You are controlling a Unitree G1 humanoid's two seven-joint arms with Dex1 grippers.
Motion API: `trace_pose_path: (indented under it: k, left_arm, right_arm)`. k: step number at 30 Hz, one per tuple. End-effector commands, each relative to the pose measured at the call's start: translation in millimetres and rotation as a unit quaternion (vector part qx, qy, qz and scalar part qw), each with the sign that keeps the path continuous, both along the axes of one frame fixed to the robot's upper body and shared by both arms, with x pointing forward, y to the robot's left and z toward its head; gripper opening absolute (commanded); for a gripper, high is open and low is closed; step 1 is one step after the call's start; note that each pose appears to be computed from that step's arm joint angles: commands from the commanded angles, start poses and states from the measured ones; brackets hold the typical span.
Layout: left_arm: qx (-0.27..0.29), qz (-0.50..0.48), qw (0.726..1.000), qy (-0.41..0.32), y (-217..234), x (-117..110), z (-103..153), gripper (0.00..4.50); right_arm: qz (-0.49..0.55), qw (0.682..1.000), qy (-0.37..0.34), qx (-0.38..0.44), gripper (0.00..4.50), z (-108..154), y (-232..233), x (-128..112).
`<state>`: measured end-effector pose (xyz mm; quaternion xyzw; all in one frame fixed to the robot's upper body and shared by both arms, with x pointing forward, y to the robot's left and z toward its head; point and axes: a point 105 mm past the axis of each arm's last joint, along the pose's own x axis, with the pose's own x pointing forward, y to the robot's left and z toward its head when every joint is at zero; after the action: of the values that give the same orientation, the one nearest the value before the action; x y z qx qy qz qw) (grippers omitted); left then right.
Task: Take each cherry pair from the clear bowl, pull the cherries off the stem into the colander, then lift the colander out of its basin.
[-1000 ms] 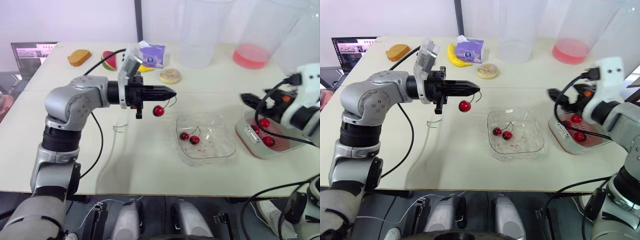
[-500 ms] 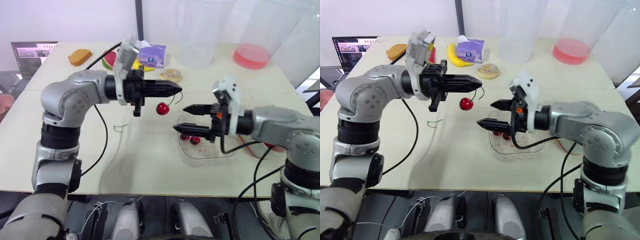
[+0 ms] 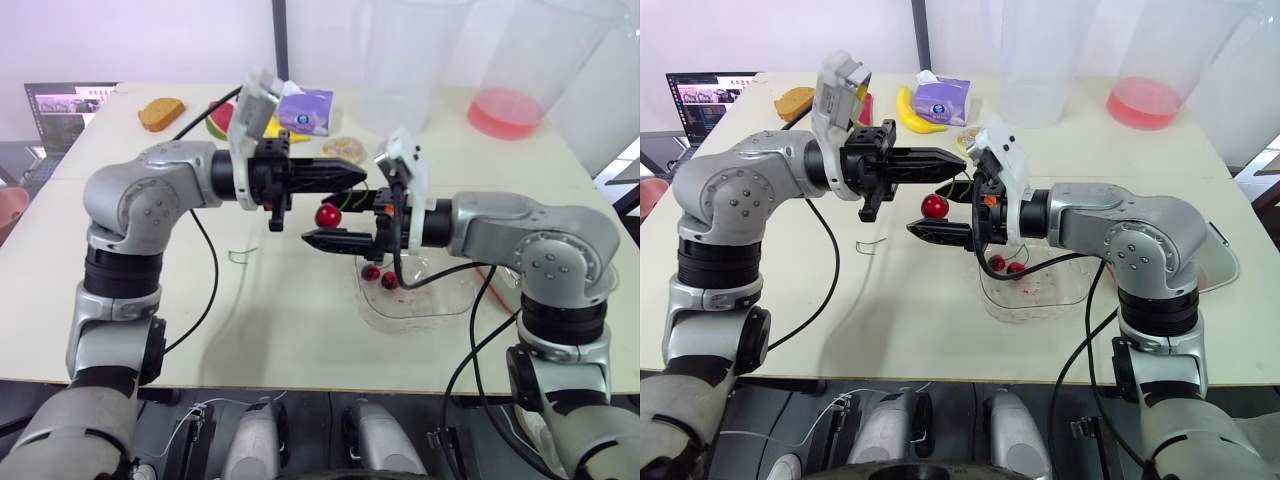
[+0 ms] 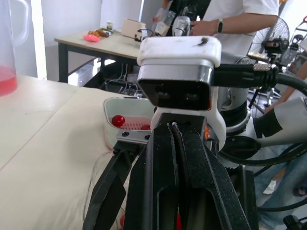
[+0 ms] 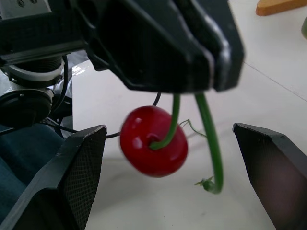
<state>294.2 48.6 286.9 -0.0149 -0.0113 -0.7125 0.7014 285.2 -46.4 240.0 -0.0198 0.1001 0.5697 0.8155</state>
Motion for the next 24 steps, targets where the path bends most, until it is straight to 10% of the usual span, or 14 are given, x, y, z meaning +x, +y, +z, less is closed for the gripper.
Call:
trace_pose_path:
  k: [1, 7, 24]
  left_arm:
    - [-0.008, -0.004, 1.000, -0.022, -0.2, -3.8, 11.8, 0.00]
    - [-0.008, -0.003, 1.000, -0.022, -0.9, -4.0, 11.5, 0.00]
    - [-0.009, 0.004, 1.000, -0.024, -0.4, -1.4, 13.2, 0.00]
  right_arm:
    - [0.002, 1.000, -0.026, 0.009, 3.14, 11.1, 0.4, -2.7]
    - [0.000, 1.000, -0.025, 0.009, 0.53, 11.1, -0.7, -3.7]
    - [-0.028, 0.998, 0.031, -0.049, 0.50, -27.6, -13.6, -2.7]
